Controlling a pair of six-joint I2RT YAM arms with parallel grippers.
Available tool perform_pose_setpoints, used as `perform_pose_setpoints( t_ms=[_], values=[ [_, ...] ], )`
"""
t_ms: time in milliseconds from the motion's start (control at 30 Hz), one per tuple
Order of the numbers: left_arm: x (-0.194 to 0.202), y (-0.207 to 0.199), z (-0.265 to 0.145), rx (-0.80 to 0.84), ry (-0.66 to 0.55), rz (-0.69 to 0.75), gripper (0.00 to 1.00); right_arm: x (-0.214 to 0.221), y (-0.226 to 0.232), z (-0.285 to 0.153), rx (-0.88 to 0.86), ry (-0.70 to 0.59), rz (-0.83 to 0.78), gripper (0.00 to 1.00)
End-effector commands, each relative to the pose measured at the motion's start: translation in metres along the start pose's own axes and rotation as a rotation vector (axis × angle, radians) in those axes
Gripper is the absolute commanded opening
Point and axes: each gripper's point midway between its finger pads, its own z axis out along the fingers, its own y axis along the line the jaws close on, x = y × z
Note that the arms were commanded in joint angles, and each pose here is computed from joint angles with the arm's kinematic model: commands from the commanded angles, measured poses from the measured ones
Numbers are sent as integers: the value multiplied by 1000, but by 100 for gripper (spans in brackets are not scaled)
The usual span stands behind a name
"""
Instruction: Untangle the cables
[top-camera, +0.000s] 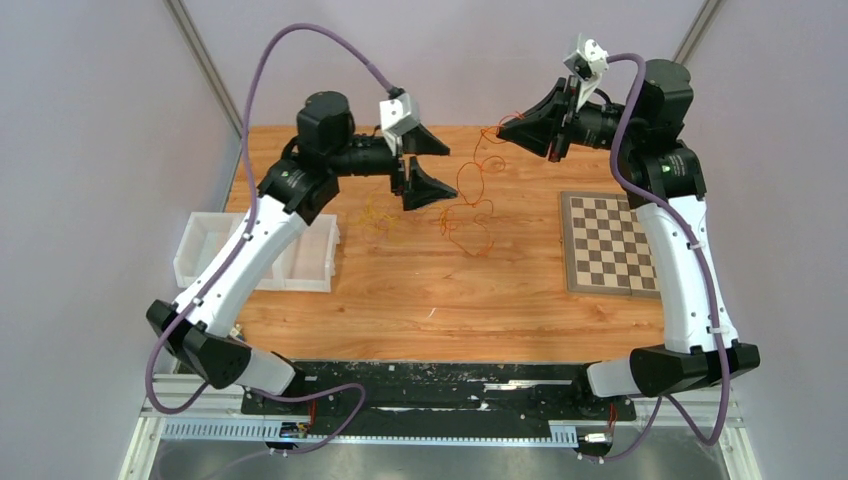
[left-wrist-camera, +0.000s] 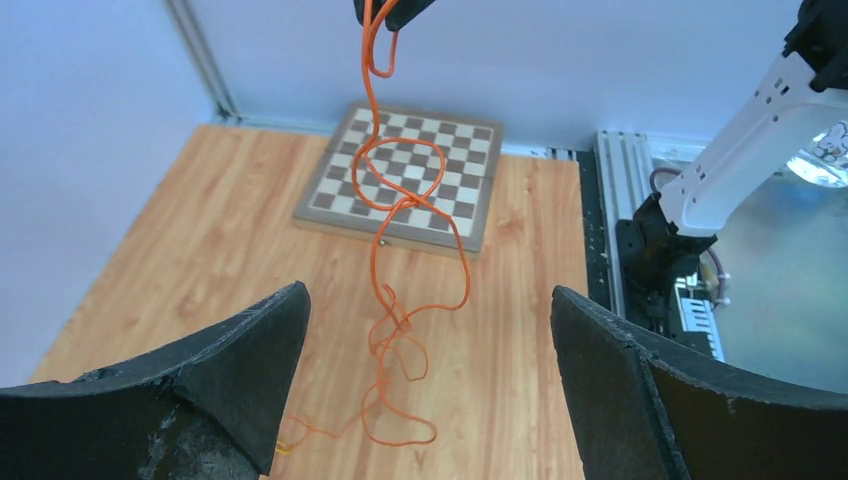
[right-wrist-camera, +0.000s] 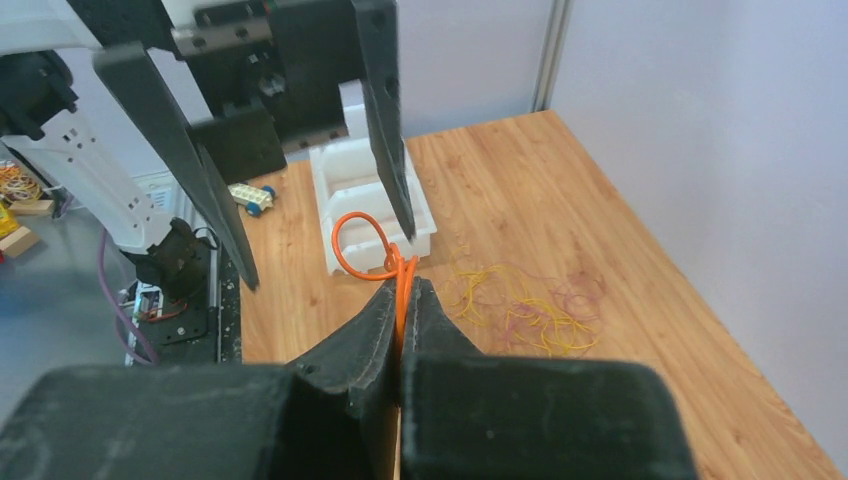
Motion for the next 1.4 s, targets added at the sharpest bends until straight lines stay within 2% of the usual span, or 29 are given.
perform_pose_setpoints(
  t_ms=[0, 33, 100, 133, 167, 200, 233, 267, 333, 367, 433, 567, 733, 867, 967, 1033, 1067, 1133, 1267, 1367],
  values=[
    [24, 1, 31, 1, 50, -37, 93, -6, 14, 2, -33, -18, -21, 0],
    [30, 3, 36, 0, 61, -62, 90, -4, 14, 3, -36, -16, -15, 0],
    [41, 6, 45, -8, 85, -103, 76, -2, 15, 4, -40, -14, -12, 0],
    [46, 8, 46, -14, 97, -119, 61, -3, 16, 4, -40, -16, -13, 0],
    [51, 11, 47, -28, 110, -135, 55, -4, 16, 4, -35, -17, -16, 0],
    [59, 12, 47, -34, 125, -149, 42, -5, 16, 3, -30, -19, -20, 0],
    [61, 13, 46, -48, 130, -146, 35, -7, 16, 2, -25, -21, -27, 0],
    [73, 14, 46, -54, 148, -160, 20, -9, 15, 1, -14, -25, -34, 0],
    [89, 13, 40, -62, 168, -184, 3, -16, 8, -2, 23, -33, -52, 0],
    [90, 13, 33, -67, 161, -186, 1, -21, 2, -6, 57, -40, -64, 0],
    [132, 14, 18, -98, 223, -243, 0, -32, -17, -16, 146, -55, -88, 0],
    [176, 18, -19, -172, 280, -308, 0, -41, -54, -35, 291, -67, -104, 0],
    [182, 4, -44, -198, 310, -235, 0, -39, -78, -45, 392, -78, -105, 0],
    [213, 7, -66, -252, 407, -244, 0, -61, -88, -61, 453, -136, -122, 0],
    [233, 15, -80, -290, 461, -256, 0, -71, -86, -63, 436, -150, -124, 0],
    [240, 21, -85, -307, 494, -245, 32, -68, -78, -59, 388, -147, -102, 0],
    [235, 21, -86, -303, 497, -240, 62, -63, -75, -56, 357, -139, -82, 0],
    [211, 24, -84, -299, 459, -200, 84, -49, -67, -51, 287, -117, -32, 0],
    [126, 19, -77, -291, 270, -108, 99, -6, -39, -38, 113, -55, 93, 0],
    [73, 2, -66, -222, 129, -127, 100, 22, -8, -16, -13, -19, 158, 0]
  ],
)
